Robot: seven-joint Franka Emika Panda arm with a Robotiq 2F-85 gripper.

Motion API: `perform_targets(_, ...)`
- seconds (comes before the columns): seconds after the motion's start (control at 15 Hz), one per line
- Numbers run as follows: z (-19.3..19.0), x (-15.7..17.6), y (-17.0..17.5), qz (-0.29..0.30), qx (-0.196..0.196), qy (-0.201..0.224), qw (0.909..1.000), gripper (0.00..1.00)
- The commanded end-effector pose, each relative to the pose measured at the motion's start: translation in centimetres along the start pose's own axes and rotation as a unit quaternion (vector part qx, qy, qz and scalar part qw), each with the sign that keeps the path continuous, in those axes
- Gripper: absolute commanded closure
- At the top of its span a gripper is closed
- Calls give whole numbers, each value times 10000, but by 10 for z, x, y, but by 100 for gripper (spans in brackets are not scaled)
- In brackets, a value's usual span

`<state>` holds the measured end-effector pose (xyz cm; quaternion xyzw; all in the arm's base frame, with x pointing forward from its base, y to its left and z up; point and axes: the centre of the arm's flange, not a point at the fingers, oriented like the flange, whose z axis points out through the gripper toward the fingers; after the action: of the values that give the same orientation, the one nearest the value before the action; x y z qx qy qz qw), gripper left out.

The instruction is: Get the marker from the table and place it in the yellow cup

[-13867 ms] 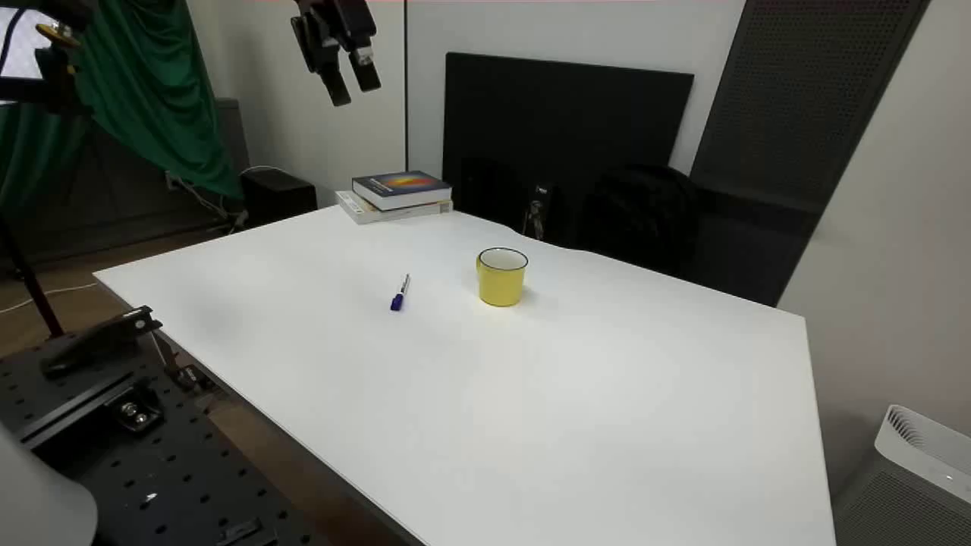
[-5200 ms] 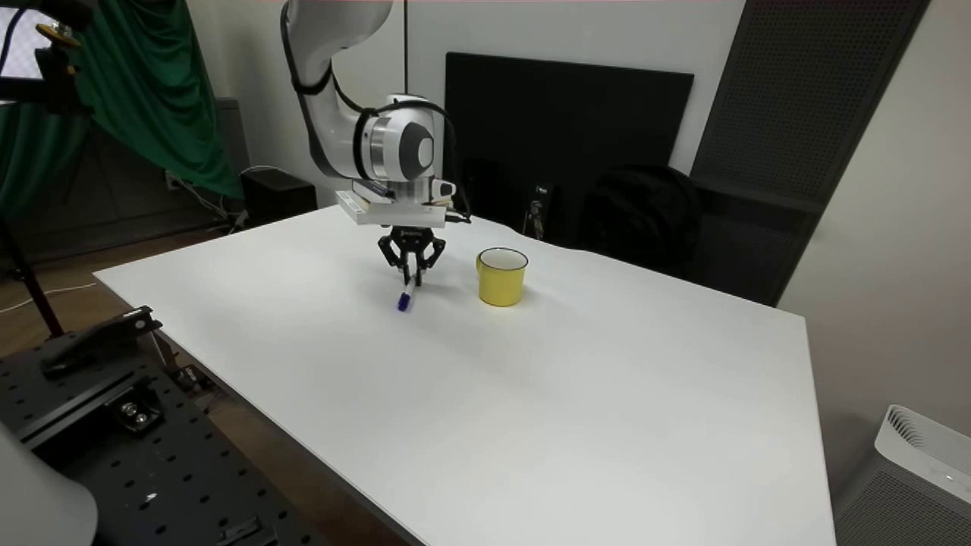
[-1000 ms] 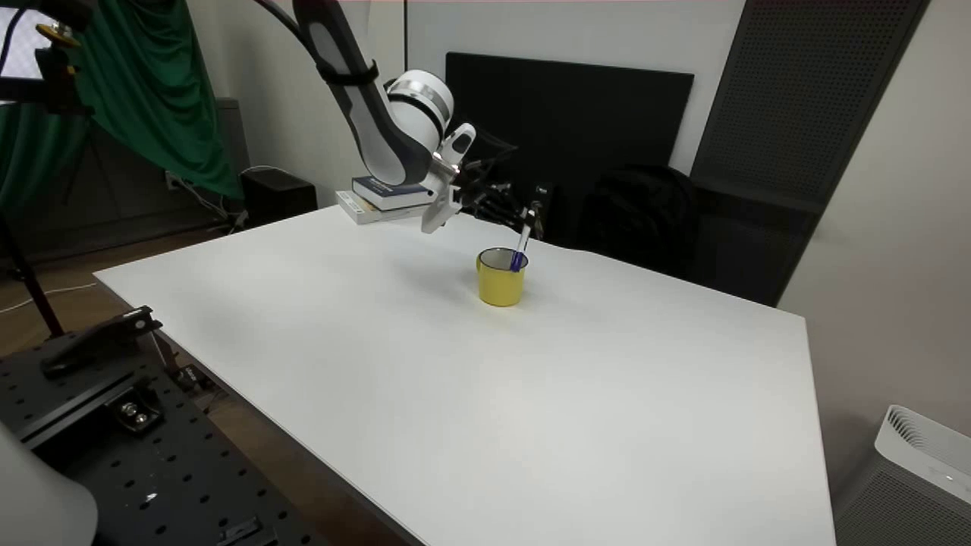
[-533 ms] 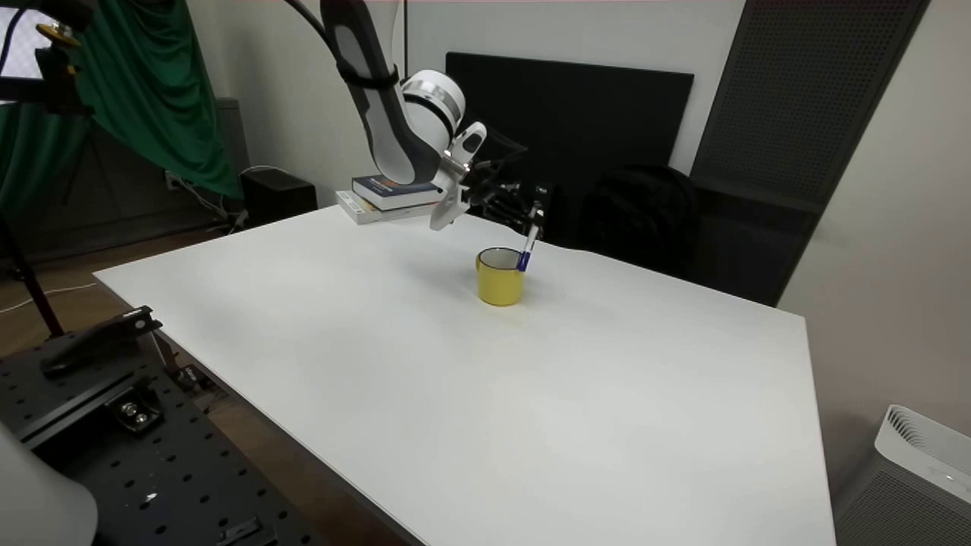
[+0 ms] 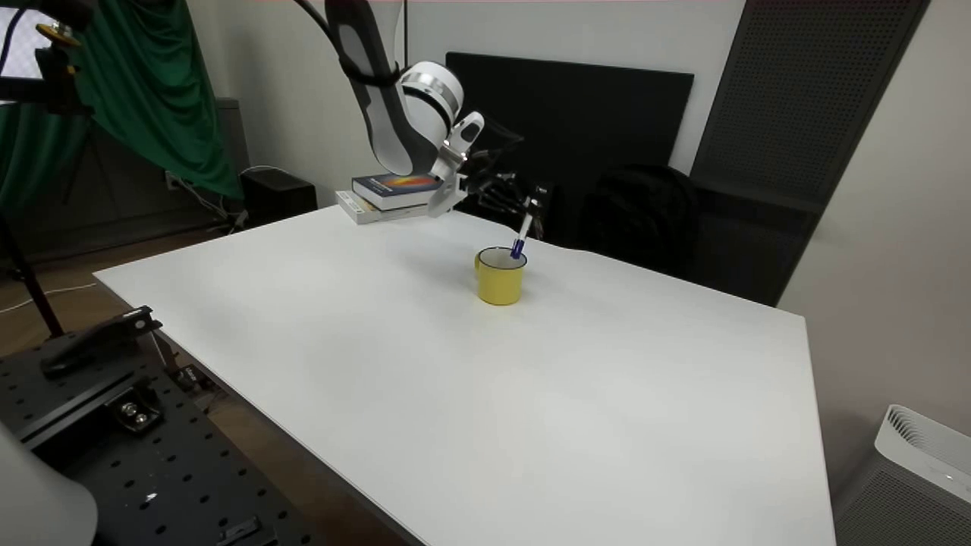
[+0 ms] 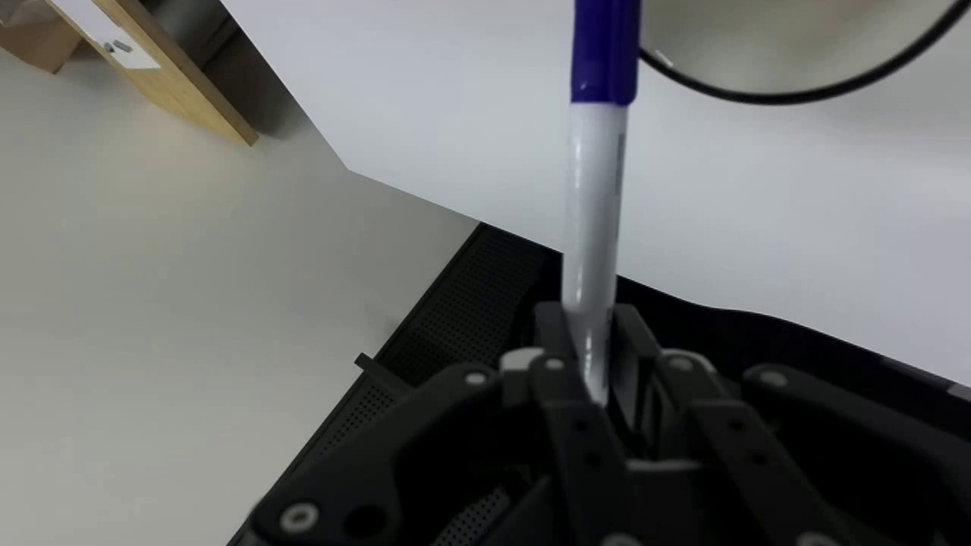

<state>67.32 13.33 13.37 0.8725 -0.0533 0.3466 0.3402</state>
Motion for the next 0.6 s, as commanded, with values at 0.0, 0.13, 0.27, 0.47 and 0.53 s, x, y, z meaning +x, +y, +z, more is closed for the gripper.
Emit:
perform_targets(0.0, 1, 9, -14, -22, 30, 22, 10000, 95)
perform_targets(0.13, -1, 6, -19, -5, 65, -5, 10000, 95)
perform_targets(0.27, -2, 3, -24, 7, 88, -58, 9999, 95)
perform_targets(0.47, -4, -2, -29, -5, 94, -107, 9999, 95)
perform_targets(0.53, -4, -4, -30, -1, 82, -126, 9999, 95)
